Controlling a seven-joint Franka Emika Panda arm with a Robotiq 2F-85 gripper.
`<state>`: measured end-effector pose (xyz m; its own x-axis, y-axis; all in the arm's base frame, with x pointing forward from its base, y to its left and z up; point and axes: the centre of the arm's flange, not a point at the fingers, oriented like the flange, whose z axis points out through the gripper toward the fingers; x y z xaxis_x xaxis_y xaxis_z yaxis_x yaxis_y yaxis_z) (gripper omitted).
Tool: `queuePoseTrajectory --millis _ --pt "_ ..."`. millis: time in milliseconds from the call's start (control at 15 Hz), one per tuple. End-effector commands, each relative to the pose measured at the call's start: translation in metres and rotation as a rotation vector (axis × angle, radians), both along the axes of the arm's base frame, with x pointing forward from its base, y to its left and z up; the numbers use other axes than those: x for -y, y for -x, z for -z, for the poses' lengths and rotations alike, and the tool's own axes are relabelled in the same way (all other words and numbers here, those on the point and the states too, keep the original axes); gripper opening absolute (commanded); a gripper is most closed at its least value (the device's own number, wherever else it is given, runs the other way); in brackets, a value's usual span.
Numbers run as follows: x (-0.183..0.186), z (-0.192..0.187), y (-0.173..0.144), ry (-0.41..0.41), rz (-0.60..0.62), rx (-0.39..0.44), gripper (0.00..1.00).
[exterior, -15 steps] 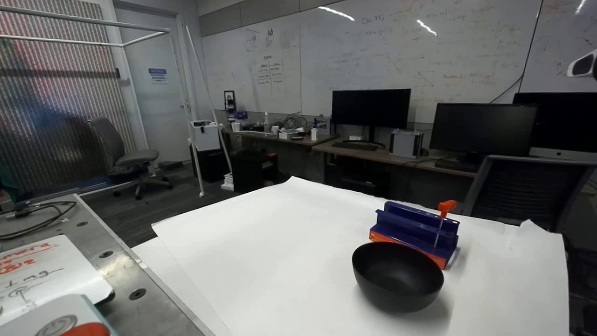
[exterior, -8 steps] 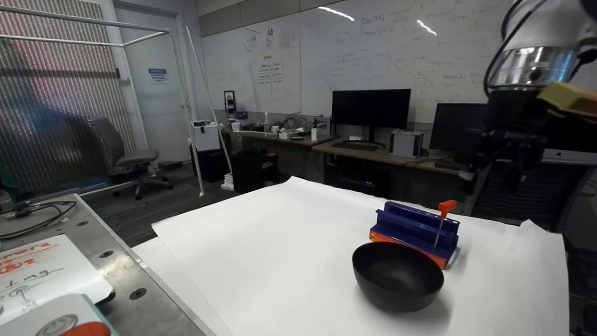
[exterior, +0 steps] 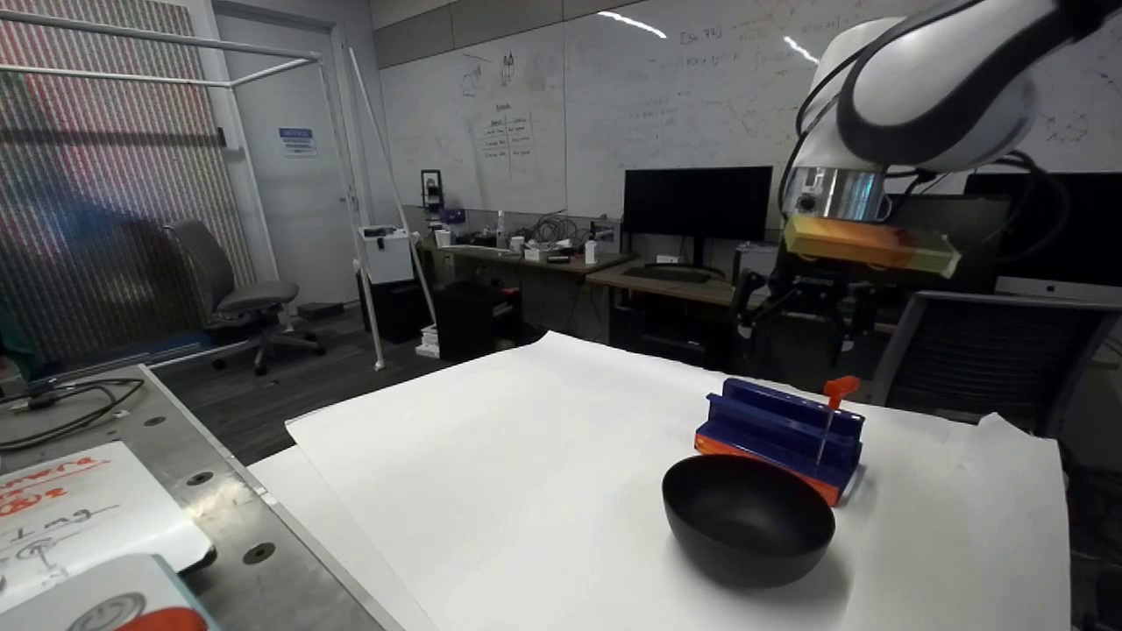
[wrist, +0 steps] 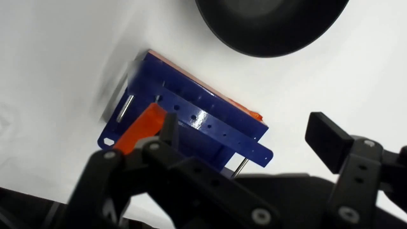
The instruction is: Put the red object in the bowl
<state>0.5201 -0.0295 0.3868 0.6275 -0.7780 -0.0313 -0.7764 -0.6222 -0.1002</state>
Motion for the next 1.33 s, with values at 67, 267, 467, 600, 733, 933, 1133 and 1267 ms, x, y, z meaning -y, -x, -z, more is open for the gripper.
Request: queuePoseTrajectory --millis 67,267,467,600,733,933,1133,1267 --pt "0.026 0.008 -0.031 -0.022 0.148 -0.108 1.00" --pt "0.039 0.003 -0.026 -0.038 0.206 -0.150 1.00" --pt "0.049 0.002 -0.020 -0.053 0.257 -0.197 1.00" --pt "0.053 0.011 -0.017 -0.071 0.295 -0.225 1.00" --pt "0.056 0.022 -0.015 -0.076 0.326 -0.252 1.00" --pt "0.058 0.039 -0.013 -0.091 0.351 -0.259 1.00" --pt "0.058 0.048 -0.014 -0.072 0.361 -0.230 0.68" --pt "0.057 0.050 -0.013 -0.064 0.368 -0.213 0.51"
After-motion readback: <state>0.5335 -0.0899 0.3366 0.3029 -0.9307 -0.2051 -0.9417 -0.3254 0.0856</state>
